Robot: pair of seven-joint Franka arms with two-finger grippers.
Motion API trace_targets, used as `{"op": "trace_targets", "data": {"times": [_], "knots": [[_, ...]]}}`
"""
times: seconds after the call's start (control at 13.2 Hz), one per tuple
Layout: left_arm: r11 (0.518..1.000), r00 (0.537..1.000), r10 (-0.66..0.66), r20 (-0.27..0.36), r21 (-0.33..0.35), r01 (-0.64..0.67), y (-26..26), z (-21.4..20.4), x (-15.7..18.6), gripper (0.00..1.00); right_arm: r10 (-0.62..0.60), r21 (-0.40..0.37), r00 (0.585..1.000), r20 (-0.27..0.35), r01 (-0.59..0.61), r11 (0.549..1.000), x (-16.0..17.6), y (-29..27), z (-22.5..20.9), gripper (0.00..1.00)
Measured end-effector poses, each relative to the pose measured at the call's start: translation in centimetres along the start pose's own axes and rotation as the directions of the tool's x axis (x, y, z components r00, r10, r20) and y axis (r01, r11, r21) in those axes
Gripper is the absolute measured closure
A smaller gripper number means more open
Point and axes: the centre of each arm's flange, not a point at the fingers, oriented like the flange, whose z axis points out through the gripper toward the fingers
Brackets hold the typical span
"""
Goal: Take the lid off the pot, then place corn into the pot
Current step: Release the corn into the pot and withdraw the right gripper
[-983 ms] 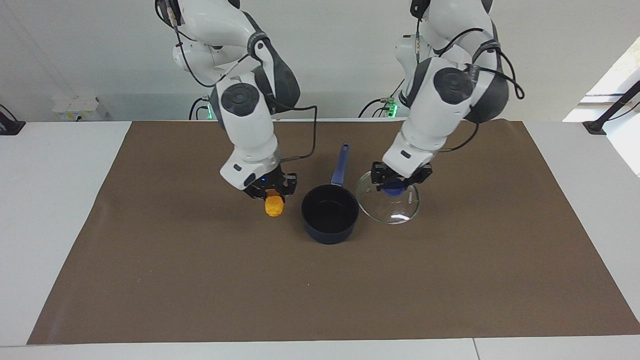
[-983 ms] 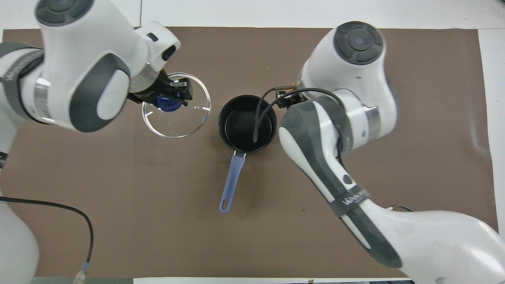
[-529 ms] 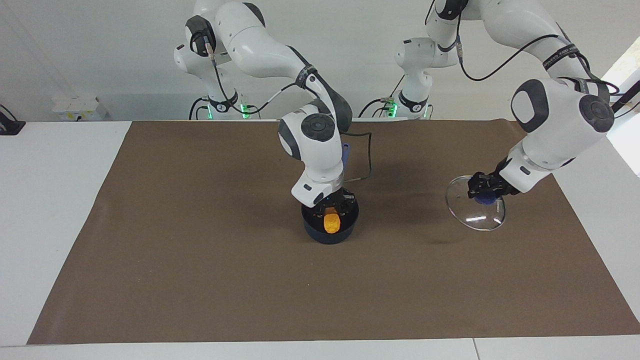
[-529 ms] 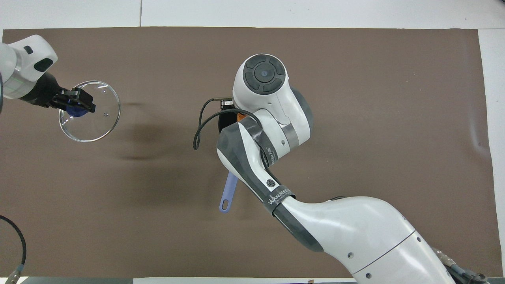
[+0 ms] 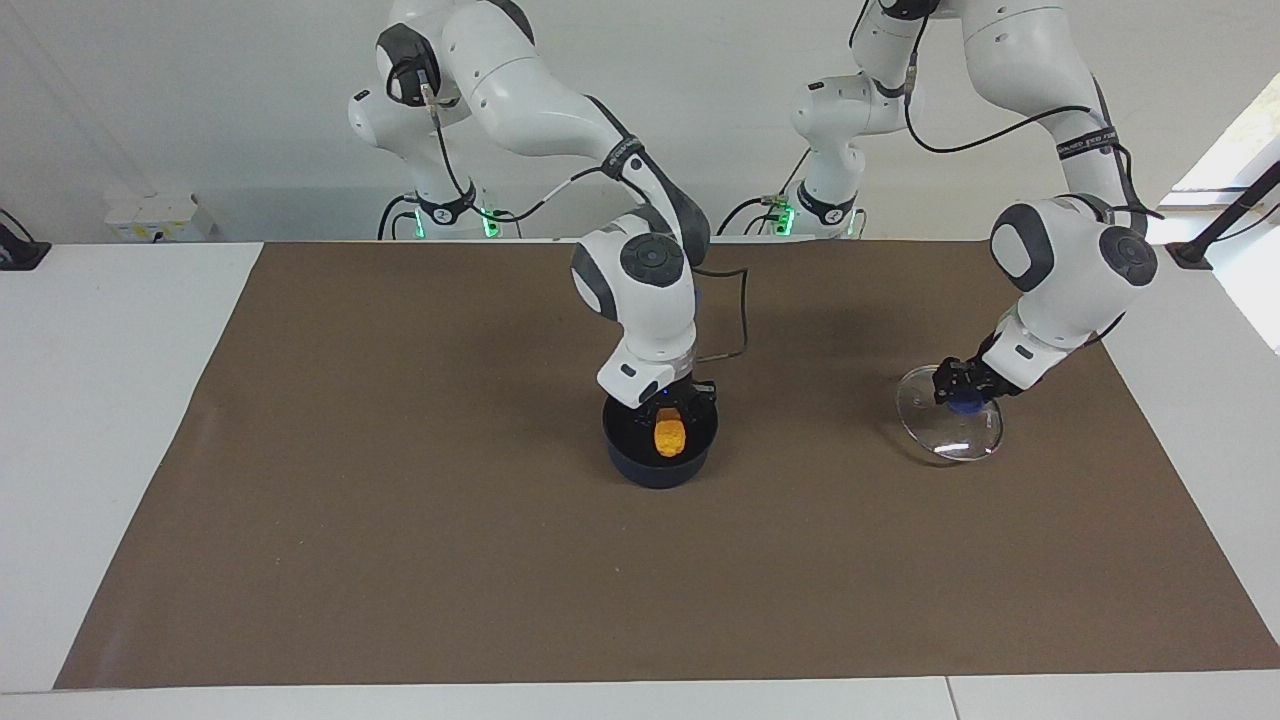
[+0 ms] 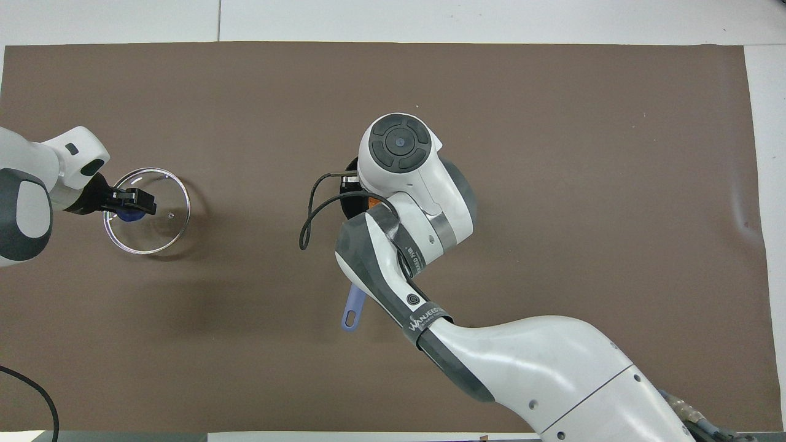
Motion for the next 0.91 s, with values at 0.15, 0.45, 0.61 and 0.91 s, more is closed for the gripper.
{"op": "trace_targets", "data": {"times": [0.15,0.45,0.61,0.91], "knots": [[1.0,1.0,-0.002,-0.005,0.004,0.002,-0.1,0.8,-0.3,0.33,0.006,-0.008,1.0,0.011,-0.006,1.0,0.3,0.3,-2.0,0.13],[1.0,1.0,0.0,-0.004,0.008,0.001,-0.1,1.9,-0.8,0.26,0.054,-0.042,0.999,-0.005,-0.054,0.998,2.8,4.3,-9.6,0.0],[0.999,1.0,0.02,-0.019,0.029,-0.02,0.0,0.7,-0.5,0.03,0.058,-0.063,0.998,-0.01,-0.058,0.996,4.9,11.0,-14.7,0.0],[0.998,0.998,0.053,-0.046,0.04,-0.051,2.0,-9.6,1.5,0.0,0.072,-0.079,0.996,0.051,-0.068,0.995,5.0,26.5,-25.2,0.0]]}}
